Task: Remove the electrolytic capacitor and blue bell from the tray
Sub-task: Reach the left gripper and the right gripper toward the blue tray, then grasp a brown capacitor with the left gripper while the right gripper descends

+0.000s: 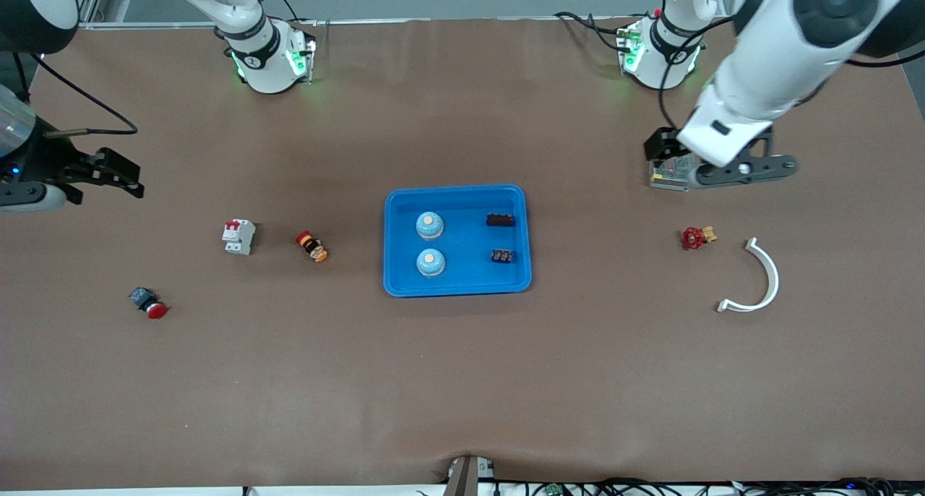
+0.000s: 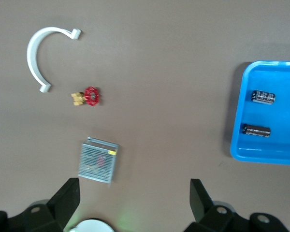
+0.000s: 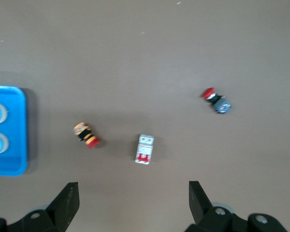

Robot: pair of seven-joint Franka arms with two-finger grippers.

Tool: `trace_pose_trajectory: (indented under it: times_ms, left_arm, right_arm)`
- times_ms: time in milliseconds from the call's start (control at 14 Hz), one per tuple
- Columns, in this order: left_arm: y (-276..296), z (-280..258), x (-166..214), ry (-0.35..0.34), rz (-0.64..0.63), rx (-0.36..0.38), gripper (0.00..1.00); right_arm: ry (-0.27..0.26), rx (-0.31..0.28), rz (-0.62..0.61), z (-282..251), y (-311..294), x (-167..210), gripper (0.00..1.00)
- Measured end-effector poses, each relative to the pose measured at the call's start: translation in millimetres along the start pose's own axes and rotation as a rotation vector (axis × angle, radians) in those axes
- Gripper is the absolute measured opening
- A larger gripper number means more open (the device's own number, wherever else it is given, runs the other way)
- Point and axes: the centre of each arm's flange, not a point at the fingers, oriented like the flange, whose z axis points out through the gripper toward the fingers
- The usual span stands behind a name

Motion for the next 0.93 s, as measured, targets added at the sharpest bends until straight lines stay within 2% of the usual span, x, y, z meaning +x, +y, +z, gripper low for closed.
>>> trace_pose_trajectory:
  times_ms: [142, 427, 784, 926]
  left_arm:
    - [28.1, 26.7, -12.8, 0.001, -0.057, 0.007, 1.00]
    - [79.5, 76.9, -43.0, 0.018, -0.191, 0.004, 1.00]
    - [132.6, 145.8, -69.3, -0.009, -0.373, -0.037, 1.00]
    - [148.8, 164.1, -73.4, -0.032, -0.438, -0.054, 1.00]
  right_arm:
    - [0.005, 0.017, -0.016, 3.1, -26.7, 4.7, 1.00]
    - [0.056, 0.035, -0.072, 10.9, -95.8, 18.2, 1.00]
    - [0.036, 0.045, -0.019, 50.0, -180.5, 48.2, 1.00]
    - [0.050, 0.052, 0.024, 74.9, -210.0, 60.1, 1.00]
